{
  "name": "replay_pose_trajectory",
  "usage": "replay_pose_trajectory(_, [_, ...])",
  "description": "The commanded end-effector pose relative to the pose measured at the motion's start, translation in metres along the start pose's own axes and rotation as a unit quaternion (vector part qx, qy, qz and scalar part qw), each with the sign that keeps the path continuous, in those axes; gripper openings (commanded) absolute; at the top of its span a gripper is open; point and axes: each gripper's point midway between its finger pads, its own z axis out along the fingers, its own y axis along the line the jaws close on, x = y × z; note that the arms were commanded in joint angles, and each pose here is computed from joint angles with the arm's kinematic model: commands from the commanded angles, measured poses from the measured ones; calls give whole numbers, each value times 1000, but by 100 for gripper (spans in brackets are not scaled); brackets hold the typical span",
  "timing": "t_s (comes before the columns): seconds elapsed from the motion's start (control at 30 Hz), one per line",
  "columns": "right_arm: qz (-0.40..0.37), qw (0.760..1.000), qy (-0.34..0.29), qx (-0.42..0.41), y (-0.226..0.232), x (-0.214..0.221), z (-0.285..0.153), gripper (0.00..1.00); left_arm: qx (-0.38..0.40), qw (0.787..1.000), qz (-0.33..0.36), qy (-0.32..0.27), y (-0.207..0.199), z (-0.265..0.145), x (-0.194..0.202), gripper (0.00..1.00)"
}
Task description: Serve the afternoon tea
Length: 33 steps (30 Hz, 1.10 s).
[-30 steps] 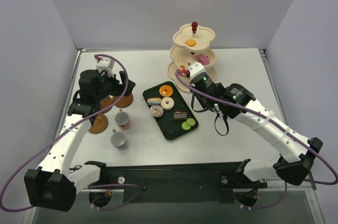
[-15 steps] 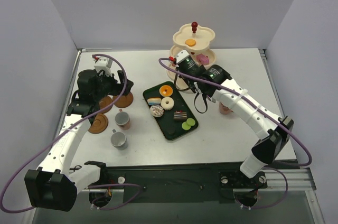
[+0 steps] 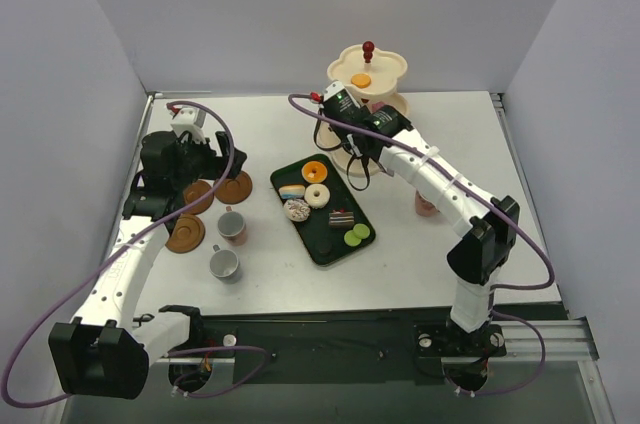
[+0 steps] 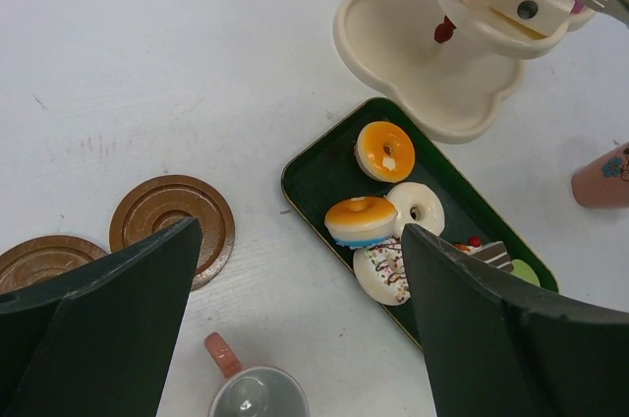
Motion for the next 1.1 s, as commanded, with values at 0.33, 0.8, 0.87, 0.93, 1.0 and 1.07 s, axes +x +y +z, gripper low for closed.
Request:
replay_pose_trajectory(0.33, [25,997,-1,70,-26,-26,40,0,18,999,17,-36,-5,-3,-23,94])
replay_pose_trajectory(0.8, [27,997,9,74,-25,-25,54,21,18,999,8,-37,-2,-2,-24,94])
replay_pose_trajectory(0.87, [28,997,6,71,-24,-26,53,27,18,999,8,-36,-2,-2,-23,94])
replay_pose_trajectory(0.93, [29,997,6,72,-25,-26,52,32,22,999,9,-35,-3,-2,-22,94])
replay_pose_trajectory(1.0, [31,997,2,66,-24,-27,50,36,25,999,9,-35,-4,-2,-23,94])
replay_pose_trajectory(1.07, [34,997,0,64,-25,-28,49,40,27,999,10,-34,-5,-1,-22,94])
